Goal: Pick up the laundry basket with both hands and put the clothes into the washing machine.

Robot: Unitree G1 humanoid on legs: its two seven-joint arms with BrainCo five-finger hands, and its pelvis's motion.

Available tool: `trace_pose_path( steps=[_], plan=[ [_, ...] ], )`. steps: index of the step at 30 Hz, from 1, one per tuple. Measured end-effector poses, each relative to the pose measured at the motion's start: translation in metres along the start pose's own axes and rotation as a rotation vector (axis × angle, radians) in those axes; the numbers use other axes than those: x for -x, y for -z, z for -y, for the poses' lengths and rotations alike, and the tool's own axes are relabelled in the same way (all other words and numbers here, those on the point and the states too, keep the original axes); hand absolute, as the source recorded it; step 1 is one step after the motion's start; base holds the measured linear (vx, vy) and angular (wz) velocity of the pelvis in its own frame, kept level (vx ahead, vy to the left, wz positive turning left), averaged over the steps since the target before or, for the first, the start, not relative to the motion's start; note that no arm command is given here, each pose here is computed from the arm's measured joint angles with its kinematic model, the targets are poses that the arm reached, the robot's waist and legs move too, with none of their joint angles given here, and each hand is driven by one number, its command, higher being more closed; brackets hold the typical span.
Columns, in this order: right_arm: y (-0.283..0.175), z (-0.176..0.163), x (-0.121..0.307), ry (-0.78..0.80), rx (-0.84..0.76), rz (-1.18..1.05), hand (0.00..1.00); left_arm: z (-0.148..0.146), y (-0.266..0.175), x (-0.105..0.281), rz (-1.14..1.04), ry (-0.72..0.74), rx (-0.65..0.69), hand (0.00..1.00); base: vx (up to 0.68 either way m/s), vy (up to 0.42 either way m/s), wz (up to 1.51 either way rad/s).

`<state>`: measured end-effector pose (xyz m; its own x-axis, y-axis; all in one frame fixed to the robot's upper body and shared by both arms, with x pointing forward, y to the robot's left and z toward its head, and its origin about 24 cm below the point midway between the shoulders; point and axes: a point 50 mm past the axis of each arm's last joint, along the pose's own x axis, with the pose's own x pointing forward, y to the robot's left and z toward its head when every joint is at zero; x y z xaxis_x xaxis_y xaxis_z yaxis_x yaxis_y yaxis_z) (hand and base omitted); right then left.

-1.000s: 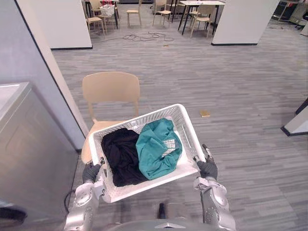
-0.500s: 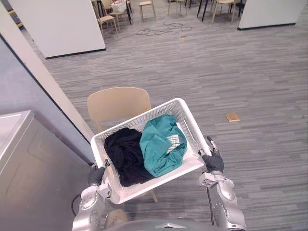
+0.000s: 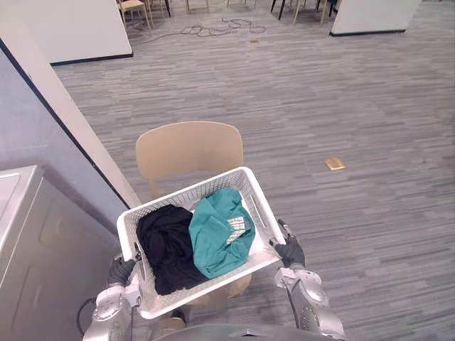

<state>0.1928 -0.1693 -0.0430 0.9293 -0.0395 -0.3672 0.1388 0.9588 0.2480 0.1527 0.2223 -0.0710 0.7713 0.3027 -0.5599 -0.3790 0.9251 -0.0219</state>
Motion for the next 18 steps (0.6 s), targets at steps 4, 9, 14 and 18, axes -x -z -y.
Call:
trace_pose_path(
  steps=[4,9,14,18],
  plan=[
    [0.002,0.008,-0.002,-0.013,0.069,-0.034,1.00,0.004,0.003,-0.001,-0.014,0.006,0.005,1.00,-0.22,-0.064,0.03],
    [-0.007,-0.002,-0.019,-0.056,0.103,-0.022,1.00,0.004,-0.018,-0.017,0.039,0.008,-0.020,1.00,-0.16,-0.009,0.05],
    [-0.050,-0.038,-0.057,-0.160,0.175,0.085,1.00,0.002,-0.072,-0.044,0.171,-0.022,-0.034,1.00,-0.08,0.023,-0.07],
    [-0.087,-0.060,-0.074,-0.199,0.216,0.186,1.00,0.004,-0.111,-0.057,0.266,-0.034,-0.041,1.00,-0.05,-0.001,-0.13]
  ],
)
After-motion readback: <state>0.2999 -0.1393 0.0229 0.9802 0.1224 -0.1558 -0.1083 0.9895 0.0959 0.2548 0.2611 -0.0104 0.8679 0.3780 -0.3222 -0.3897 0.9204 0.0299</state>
